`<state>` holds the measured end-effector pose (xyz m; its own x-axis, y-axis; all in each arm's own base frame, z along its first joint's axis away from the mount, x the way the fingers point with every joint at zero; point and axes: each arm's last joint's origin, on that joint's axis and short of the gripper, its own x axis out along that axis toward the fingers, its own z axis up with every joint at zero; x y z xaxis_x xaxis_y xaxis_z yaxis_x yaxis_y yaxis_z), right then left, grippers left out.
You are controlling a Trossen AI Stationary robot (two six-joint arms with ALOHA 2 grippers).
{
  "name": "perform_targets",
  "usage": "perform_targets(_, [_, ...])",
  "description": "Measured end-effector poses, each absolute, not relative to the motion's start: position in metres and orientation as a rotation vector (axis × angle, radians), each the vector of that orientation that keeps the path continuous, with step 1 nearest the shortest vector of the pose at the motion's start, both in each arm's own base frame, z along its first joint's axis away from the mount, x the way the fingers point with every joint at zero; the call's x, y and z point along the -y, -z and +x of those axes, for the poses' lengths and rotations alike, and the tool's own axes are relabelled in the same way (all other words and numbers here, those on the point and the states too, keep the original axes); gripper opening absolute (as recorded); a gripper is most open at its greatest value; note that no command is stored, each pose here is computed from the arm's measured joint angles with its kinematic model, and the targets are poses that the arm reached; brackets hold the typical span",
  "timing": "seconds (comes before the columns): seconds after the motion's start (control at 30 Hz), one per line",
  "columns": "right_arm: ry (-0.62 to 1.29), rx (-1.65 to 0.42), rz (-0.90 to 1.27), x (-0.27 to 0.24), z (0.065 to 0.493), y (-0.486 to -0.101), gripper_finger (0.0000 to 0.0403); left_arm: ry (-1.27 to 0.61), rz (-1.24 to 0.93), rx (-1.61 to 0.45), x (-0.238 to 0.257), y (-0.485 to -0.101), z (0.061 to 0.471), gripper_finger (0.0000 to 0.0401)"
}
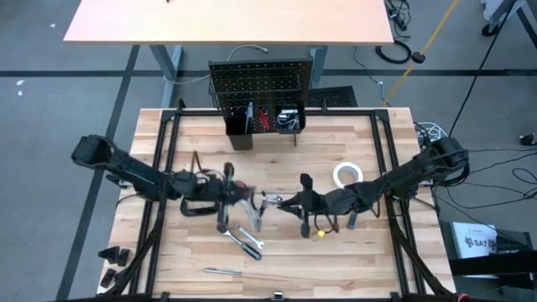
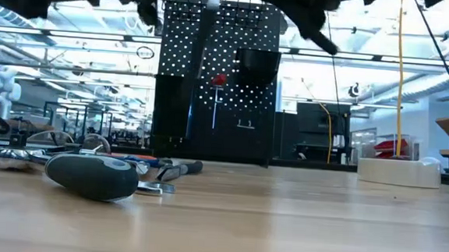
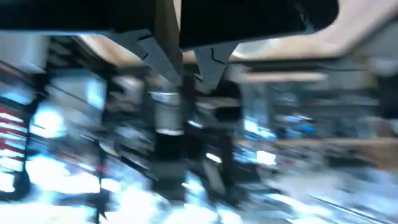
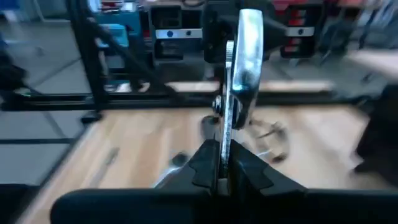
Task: Hang tools onto peg board
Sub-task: Put the slip joint pliers on the left black bin on the peg board
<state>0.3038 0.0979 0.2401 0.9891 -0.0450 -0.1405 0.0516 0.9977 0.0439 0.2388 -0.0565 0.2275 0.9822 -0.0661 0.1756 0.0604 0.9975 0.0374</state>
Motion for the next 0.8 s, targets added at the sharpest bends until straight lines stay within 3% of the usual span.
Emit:
perform_targets(0.2, [0.056, 0.031, -0.156, -0.096, 0.301, -0.264, 0.0015, -0.036, 0.076, 0.259, 0.048, -0.248, 0.230, 0.0000])
perform_targets(0.53, [0.091, 0.240, -0.288, -0.094, 0.298, -0.286, 0.0015, 0.167, -0.007, 0.328, 0.037, -0.266, 0.230, 0.0000])
perform_targets(0.7, [0.099, 0.249, -0.266, -0.093, 0.298, -0.287, 0.0014, -0.026, 0.108, 0.241, 0.025, -0.262, 0.235, 0.0007])
perform_targets(0.8, [0.086, 0.211, -0.267, -0.094, 0.299, -0.282, 0.0014, -0.042, 0.108, 0.217, 0.023, -0.258, 0.238, 0.0028])
